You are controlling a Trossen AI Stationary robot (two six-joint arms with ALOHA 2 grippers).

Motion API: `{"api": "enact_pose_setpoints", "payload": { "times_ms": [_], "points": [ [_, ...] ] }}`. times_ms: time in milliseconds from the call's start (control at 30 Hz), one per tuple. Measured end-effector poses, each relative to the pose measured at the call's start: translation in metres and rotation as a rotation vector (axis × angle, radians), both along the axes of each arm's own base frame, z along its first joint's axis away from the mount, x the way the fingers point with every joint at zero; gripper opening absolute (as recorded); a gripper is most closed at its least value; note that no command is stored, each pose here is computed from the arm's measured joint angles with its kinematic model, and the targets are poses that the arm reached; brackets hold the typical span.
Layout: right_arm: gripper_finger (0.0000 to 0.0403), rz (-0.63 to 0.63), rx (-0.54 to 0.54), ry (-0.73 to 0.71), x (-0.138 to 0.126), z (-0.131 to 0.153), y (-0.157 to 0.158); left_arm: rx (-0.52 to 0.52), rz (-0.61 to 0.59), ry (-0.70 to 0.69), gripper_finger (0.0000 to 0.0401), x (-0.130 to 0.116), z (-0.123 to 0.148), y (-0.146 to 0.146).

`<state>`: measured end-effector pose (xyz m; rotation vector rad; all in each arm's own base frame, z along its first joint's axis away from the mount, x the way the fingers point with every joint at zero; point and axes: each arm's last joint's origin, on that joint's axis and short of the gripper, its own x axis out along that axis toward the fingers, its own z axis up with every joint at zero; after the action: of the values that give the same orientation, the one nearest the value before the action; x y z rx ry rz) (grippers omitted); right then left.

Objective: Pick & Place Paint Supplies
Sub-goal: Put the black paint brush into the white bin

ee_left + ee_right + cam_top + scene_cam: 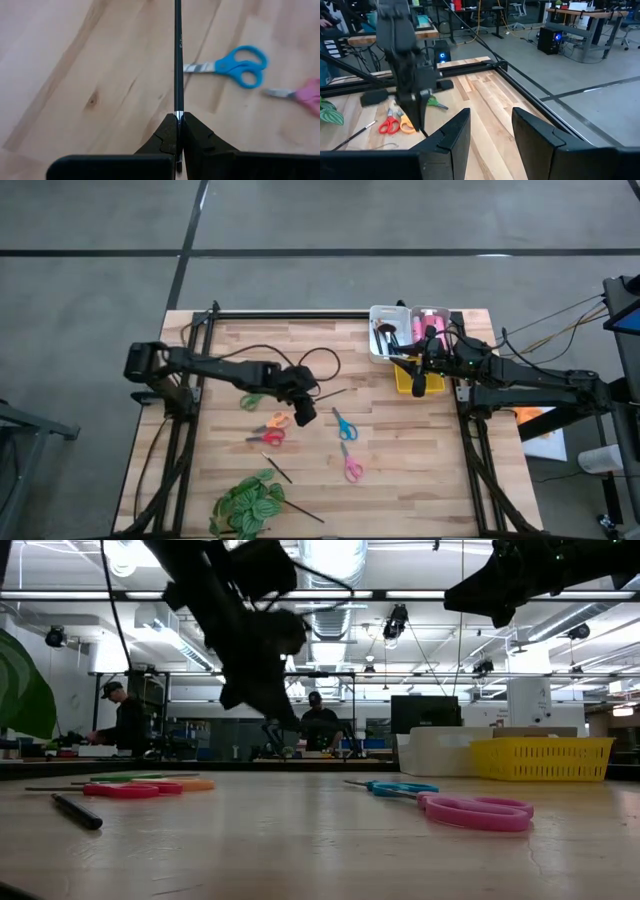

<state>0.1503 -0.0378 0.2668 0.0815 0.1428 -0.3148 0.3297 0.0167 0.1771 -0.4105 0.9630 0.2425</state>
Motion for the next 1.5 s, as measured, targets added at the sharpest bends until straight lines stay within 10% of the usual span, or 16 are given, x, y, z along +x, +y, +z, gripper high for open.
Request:
{"api": "enact_pose_setpoints", "payload": {
  "times_ms": [500,933,1500],
  "points": [
    [0.0144,0.0,0.001,0.006,0.001,-0.001,0.0,-0.014,0.014,0.107,0.0008,0.013,-0.051,0.001],
    [0.0144,0.0,0.001,0.006,0.001,-0.001,0.0,-0.035,0.042,0.091,0.014,0.014,-0.049,0.004],
    [0.0144,0.0,0.001,0.006,0.001,-0.001,0.0,0.268,-0.117,-0.477,0.0144,-0.034,0.084,0.01]
  ]
}}
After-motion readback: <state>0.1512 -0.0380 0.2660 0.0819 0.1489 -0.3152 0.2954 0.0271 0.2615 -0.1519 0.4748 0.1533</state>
